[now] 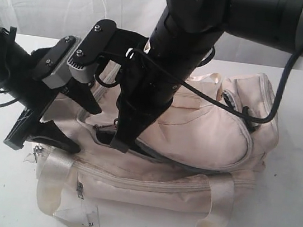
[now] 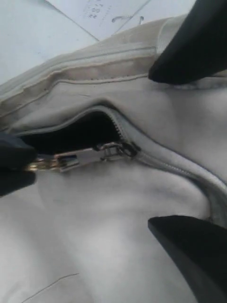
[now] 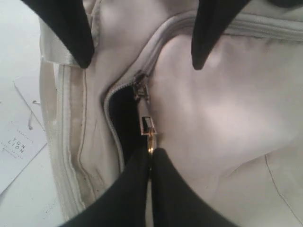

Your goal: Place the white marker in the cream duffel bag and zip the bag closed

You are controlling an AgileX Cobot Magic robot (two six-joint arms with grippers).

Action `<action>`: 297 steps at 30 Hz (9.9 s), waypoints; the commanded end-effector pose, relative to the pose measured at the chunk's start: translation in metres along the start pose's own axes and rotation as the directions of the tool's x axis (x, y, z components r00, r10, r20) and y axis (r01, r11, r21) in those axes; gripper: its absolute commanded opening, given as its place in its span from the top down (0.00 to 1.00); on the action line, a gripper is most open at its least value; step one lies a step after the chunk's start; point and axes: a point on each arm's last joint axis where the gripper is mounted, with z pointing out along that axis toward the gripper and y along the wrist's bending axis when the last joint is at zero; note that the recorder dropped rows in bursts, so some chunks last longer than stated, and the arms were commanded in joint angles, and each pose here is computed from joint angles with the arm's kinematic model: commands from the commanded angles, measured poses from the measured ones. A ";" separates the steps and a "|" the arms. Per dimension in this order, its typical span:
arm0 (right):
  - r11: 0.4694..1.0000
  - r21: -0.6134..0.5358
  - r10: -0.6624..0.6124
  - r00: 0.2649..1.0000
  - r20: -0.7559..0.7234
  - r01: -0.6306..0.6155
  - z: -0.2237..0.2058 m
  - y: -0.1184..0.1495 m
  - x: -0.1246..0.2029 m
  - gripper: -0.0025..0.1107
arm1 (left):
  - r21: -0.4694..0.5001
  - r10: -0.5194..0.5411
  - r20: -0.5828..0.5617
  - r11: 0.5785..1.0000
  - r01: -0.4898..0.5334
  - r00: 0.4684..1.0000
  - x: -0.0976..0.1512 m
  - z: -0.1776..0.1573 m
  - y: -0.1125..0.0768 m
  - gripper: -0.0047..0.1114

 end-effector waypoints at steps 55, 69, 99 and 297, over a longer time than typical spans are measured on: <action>0.868 0.294 0.482 0.820 -0.311 -0.399 -0.041 -0.017 0.144 0.98 | -0.252 -0.058 0.082 0.965 0.077 0.995 -0.022 -0.019 0.035 0.64; 0.861 0.292 0.482 0.850 -0.211 -0.416 -0.038 -0.021 0.136 0.98 | -0.149 0.196 0.049 0.971 -0.186 0.979 -0.086 0.064 0.014 0.39; 0.822 0.328 0.544 0.814 -0.203 -0.467 -0.038 -0.022 0.138 0.98 | -0.246 -0.057 0.060 0.967 0.070 0.997 -0.079 0.077 0.027 0.96; 0.368 0.380 0.494 0.524 0.693 -0.849 -0.038 -0.212 0.171 0.98 | -0.351 -0.639 0.470 0.498 0.793 0.609 -0.112 0.141 0.002 0.96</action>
